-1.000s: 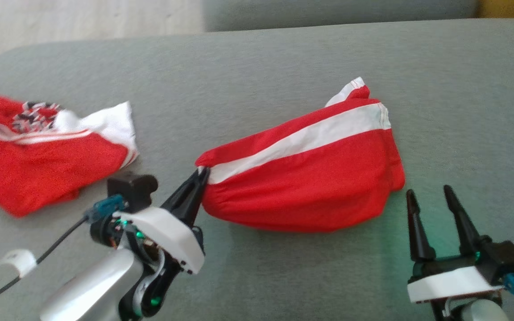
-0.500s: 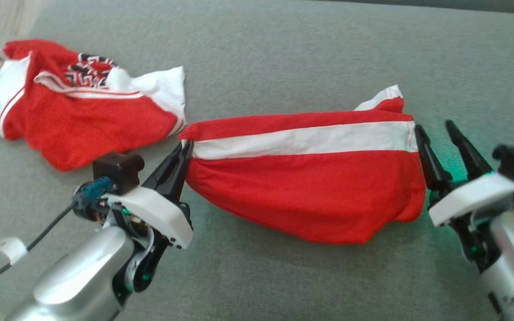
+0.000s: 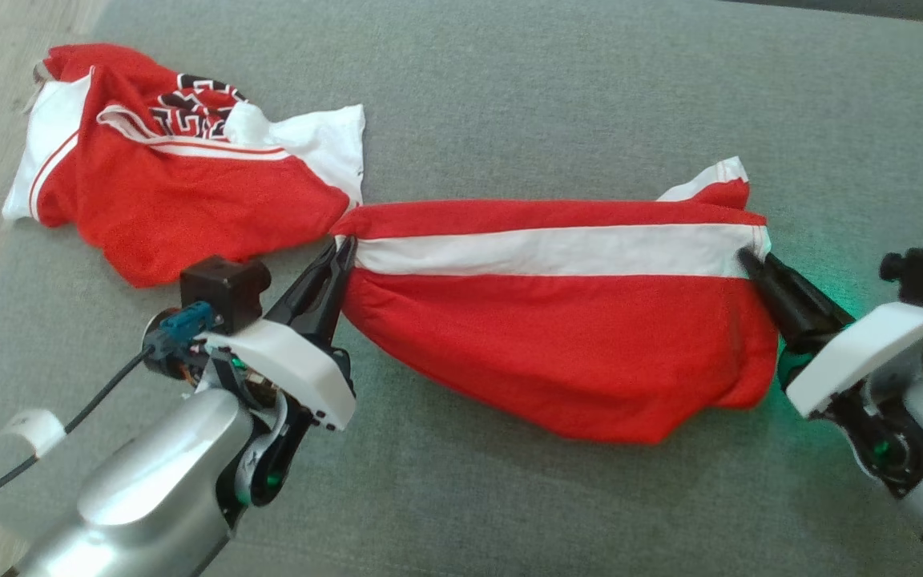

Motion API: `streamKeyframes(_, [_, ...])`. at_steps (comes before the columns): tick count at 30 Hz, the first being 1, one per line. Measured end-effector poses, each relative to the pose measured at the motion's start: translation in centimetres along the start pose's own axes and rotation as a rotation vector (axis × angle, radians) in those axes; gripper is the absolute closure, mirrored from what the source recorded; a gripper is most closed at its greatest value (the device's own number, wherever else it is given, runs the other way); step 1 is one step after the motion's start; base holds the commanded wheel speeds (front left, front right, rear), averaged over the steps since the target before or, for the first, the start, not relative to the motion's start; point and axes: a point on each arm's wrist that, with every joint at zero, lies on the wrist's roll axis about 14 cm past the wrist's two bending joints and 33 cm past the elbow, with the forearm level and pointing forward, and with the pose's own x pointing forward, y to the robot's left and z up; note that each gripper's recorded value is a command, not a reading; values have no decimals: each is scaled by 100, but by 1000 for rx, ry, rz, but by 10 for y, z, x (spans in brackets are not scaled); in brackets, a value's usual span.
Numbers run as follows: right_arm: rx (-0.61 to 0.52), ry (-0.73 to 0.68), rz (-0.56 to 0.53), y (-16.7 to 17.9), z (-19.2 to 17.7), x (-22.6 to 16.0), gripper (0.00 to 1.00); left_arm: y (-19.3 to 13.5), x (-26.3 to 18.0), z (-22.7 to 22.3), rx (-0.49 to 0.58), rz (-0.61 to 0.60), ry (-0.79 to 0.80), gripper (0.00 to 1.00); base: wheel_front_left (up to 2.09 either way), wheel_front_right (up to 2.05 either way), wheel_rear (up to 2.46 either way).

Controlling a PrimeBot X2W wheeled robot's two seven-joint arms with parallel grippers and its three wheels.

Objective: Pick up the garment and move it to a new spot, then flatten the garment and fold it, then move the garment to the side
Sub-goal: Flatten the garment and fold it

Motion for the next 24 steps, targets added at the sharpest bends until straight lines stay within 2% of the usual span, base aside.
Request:
streamKeyframes(4, [-16,-73,-5,-3,19,-6,100,-2,0,4,7,-8,-15,100,0,0,0])
streamKeyframes(8, [-30,-209,-9,-7,60,-14,100,-11,8,18,53,-45,-48,100,0,0,0])
streamKeyframes(10, [-40,-309,-14,-11,95,-21,100,-19,18,42,108,-84,-99,100,0,0,0])
streamKeyframes(13, [-93,-487,-34,-21,165,-38,100,-38,39,96,229,-146,-208,100,0,0,0])
streamKeyframes(15, [-195,-603,-67,-31,218,-55,100,-52,53,140,328,-168,-308,100,0,0,0])
streamKeyframes(18, [-320,-775,-104,-36,291,-82,100,-79,72,206,413,-205,-462,100,0,0,0])
streamKeyframes(21, [-413,-911,-143,-38,341,-109,100,-104,88,255,478,-242,-594,100,0,0,0])
streamKeyframes(24, [-488,-997,-199,-47,371,-135,100,-124,105,280,503,-281,-688,100,0,0,0])
